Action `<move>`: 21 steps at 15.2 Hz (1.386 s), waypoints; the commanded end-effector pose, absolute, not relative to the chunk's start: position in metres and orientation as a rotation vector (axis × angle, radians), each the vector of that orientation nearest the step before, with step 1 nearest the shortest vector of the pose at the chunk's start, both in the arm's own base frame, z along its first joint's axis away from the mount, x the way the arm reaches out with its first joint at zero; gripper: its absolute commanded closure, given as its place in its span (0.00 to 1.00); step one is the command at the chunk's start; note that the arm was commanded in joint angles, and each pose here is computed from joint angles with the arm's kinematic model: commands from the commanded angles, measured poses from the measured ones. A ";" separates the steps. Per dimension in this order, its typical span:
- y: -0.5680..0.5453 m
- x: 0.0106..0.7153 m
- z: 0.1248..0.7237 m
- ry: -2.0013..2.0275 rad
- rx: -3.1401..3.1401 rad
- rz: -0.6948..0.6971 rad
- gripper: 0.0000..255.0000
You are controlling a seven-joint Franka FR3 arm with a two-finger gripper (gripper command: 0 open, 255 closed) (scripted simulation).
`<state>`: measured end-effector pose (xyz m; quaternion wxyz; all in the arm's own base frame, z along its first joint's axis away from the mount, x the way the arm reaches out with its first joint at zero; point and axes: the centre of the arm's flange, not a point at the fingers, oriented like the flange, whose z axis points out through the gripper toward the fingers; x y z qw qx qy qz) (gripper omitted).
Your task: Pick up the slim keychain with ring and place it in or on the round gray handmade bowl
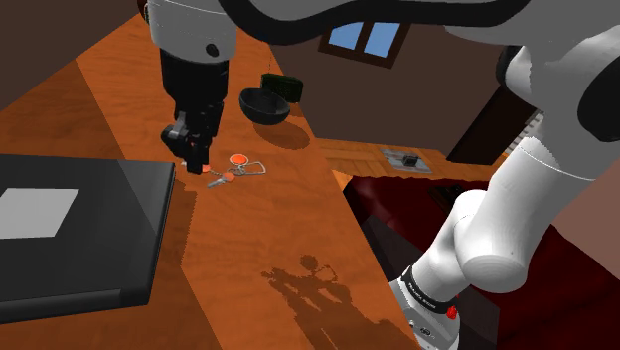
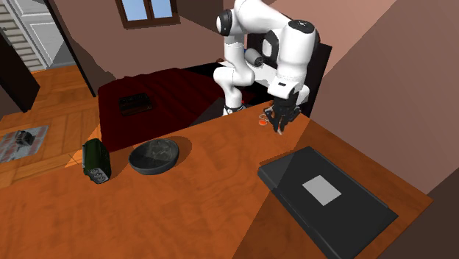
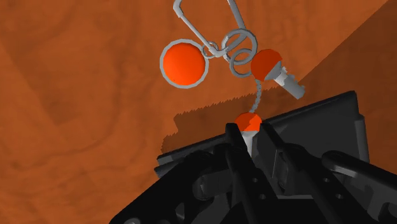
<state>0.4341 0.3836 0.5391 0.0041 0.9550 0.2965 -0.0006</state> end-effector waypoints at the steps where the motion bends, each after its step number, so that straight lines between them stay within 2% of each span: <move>1: 0.383 0.434 0.550 0.929 2.992 -0.002 1.00; 3: 0.383 0.434 0.557 0.929 2.992 -0.002 1.00; 21: 0.196 0.581 0.560 0.929 2.992 -0.002 1.00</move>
